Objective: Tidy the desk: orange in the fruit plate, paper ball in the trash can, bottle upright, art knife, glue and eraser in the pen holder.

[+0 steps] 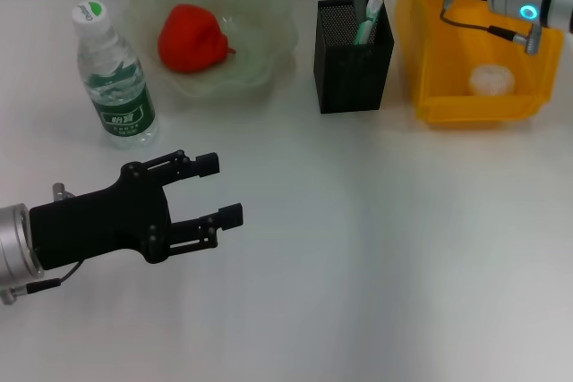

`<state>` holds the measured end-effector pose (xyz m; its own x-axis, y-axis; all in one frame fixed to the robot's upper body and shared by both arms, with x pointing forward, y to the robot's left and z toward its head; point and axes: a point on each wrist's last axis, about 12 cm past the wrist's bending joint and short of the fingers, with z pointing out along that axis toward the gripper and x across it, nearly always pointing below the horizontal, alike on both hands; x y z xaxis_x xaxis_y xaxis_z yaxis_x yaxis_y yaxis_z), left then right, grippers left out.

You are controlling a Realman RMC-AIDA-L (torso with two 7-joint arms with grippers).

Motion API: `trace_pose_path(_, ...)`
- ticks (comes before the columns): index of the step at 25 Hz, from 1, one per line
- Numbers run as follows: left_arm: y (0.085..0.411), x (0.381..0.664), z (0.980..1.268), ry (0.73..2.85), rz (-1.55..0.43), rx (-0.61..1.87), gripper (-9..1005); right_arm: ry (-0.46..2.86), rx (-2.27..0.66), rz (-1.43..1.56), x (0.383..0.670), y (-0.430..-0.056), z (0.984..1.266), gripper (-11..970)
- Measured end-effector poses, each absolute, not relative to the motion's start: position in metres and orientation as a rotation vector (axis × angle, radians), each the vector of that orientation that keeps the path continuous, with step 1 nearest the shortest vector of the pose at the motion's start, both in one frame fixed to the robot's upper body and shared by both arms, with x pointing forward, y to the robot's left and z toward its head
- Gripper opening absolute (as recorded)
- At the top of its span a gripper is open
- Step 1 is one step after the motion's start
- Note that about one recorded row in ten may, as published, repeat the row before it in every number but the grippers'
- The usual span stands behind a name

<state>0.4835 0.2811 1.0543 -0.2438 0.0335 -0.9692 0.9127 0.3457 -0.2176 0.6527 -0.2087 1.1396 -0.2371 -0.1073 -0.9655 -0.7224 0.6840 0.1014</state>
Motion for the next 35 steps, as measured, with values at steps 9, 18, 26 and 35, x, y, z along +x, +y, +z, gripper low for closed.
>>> trace_pose_path(9, 0.286, 0.483, 1.055, 1.580, -1.065, 0.864, 786, 1.709, -0.714, 0.612, 0.650, -0.206, 1.128, 205)
trace_pose_path(18, 0.288, 0.479, 1.055, 1.579, -1.066, 0.844, 786, 1.464, -0.440, 0.823, 0.627, -0.234, 1.142, 560)
trace_pose_path(26, 0.281, 0.479, 1.060, 1.537, -1.141, 0.827, 786, 1.230, -0.530, 1.201, 0.548, -0.261, 1.137, 671)
trace_pose_path(35, 0.284, 0.486, 1.062, 1.563, -1.145, 0.899, 786, 1.600, -0.881, 1.206, 0.511, -0.261, 1.080, 713)
